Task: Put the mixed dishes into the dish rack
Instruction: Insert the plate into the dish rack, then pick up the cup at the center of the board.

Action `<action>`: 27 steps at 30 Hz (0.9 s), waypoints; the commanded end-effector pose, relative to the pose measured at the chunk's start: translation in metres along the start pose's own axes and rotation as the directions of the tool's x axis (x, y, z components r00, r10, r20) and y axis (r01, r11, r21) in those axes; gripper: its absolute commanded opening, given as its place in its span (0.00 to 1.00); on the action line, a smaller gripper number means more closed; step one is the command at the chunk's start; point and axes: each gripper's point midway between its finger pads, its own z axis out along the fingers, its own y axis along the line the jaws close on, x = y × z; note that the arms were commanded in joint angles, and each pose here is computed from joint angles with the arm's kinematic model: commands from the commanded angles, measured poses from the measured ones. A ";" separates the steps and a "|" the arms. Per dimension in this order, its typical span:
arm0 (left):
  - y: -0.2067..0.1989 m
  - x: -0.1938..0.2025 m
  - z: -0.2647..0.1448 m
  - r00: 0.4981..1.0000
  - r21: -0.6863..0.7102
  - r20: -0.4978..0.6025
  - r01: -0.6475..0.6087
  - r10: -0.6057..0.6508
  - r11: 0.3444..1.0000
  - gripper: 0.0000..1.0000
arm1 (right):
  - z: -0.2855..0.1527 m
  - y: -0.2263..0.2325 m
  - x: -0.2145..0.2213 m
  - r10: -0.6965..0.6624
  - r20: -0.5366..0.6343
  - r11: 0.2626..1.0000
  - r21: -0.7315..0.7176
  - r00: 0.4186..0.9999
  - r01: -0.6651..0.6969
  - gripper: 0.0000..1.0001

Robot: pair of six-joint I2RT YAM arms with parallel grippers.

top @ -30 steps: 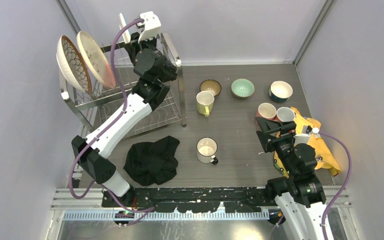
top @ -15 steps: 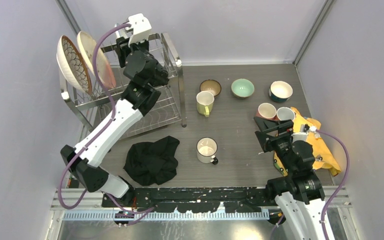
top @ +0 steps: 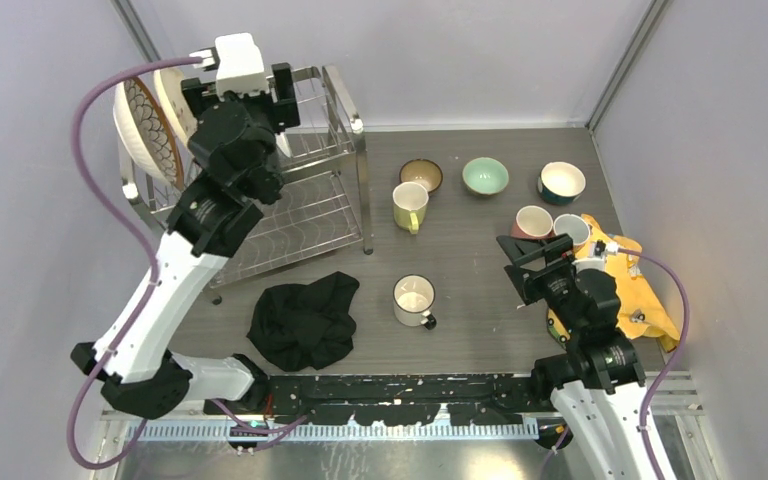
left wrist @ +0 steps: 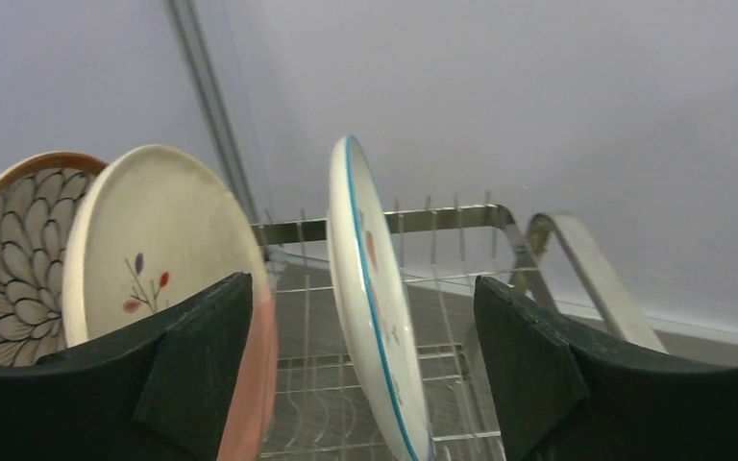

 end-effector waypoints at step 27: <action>-0.058 0.107 -0.222 0.893 0.847 -0.448 0.412 0.034 0.336 0.88 | 0.035 -0.028 0.069 -0.292 -0.452 0.938 0.036 0.843 0.344 0.67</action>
